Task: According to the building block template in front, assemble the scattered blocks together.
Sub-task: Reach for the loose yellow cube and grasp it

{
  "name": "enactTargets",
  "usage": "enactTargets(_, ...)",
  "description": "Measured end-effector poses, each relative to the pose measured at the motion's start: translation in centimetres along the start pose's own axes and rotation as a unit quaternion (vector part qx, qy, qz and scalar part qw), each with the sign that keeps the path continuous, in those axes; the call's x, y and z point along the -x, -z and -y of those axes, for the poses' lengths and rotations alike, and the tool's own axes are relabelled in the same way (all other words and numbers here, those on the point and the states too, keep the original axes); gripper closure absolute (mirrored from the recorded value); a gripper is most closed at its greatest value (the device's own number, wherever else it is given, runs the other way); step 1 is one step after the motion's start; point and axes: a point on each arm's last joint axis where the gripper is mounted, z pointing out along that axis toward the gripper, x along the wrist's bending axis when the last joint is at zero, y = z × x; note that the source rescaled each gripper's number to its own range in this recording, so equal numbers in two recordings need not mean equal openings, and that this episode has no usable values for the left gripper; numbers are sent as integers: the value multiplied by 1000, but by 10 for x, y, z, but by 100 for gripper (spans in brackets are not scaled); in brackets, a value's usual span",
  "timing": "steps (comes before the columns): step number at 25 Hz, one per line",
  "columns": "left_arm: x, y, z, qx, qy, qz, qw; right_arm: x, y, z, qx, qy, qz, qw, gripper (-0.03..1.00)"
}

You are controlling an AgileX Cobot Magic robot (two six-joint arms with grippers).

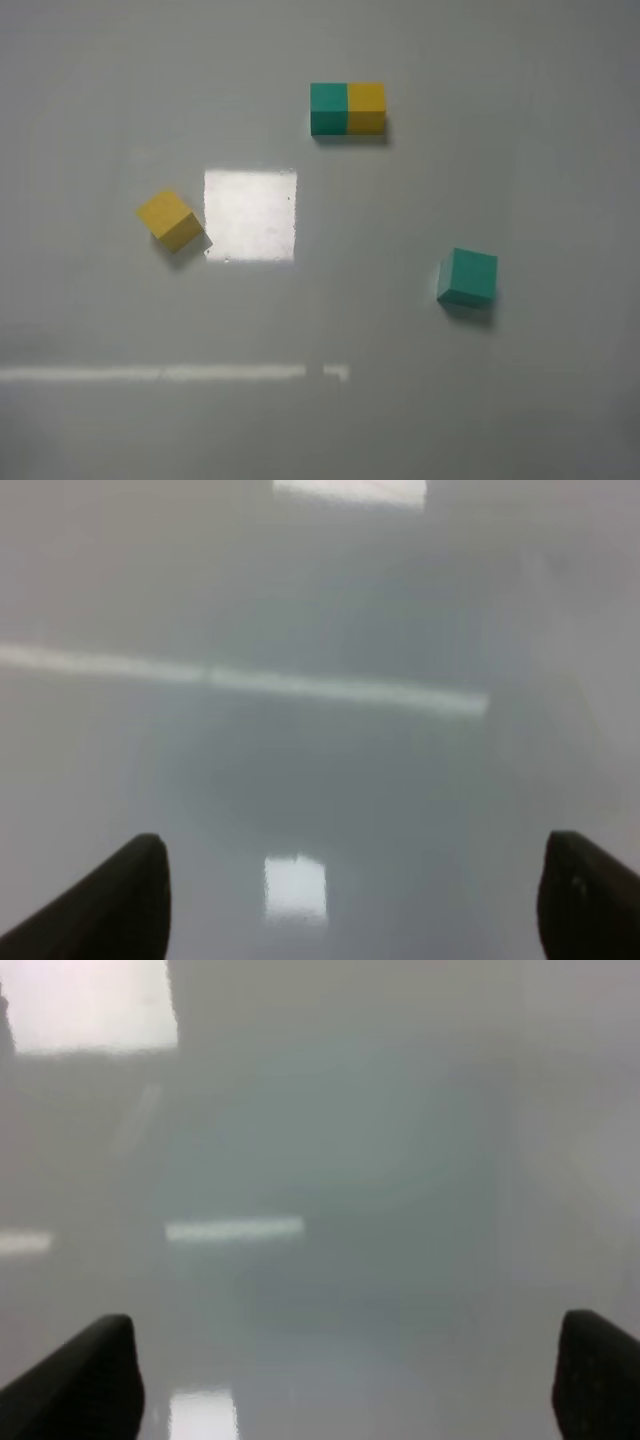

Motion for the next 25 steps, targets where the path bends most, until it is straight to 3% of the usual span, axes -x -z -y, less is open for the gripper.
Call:
enactTargets(6,0,0,0,0,0,0,1000,-2,-4,-8,-16,37,-13,999,3)
enactTargets(11,0,0,0,0,0,0,1000,-5,-22,-55,-88,86,-34,992,-3)
enactTargets(16,0,0,0,0,0,0,1000,-12,-51,-116,-121,189,-85,971,-3)
enactTargets(19,0,0,0,0,0,0,1000,-21,-64,-153,-105,234,-123,959,-3)
enactTargets(25,0,0,0,0,0,0,1000,-68,-90,-208,-73,317,-207,923,-3)
